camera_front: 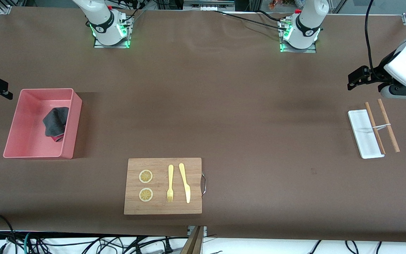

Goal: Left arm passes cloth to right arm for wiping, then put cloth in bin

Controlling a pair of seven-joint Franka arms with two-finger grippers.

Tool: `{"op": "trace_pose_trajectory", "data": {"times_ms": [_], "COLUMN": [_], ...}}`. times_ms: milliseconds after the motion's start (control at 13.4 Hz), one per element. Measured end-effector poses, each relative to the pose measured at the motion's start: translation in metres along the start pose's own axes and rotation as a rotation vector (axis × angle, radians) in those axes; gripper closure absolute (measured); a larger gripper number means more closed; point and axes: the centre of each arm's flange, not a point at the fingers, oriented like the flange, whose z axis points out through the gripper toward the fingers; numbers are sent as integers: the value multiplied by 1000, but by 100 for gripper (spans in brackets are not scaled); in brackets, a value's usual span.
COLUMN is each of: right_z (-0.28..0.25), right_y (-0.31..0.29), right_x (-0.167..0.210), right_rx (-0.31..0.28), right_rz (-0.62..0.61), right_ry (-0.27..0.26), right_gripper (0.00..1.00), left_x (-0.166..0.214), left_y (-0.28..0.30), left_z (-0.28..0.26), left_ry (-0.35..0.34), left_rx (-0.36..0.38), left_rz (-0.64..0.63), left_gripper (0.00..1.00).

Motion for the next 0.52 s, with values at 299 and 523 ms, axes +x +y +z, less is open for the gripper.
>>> {"op": "trace_pose_trajectory", "data": {"times_ms": [299,523], "right_z": [-11,-16], "right_y": [-72,-91], "right_x": [8,10], "right_rx": [13,-1], "right_rz": [163,174], "right_ry": [-67,-77], "right_gripper": [0,0], "left_x": [0,0], "left_y": [0,0], "left_z": [0,0], "left_ry": [0,0], "left_rx": [0,0], "left_rz": [1,1], "left_gripper": [0,0]}}
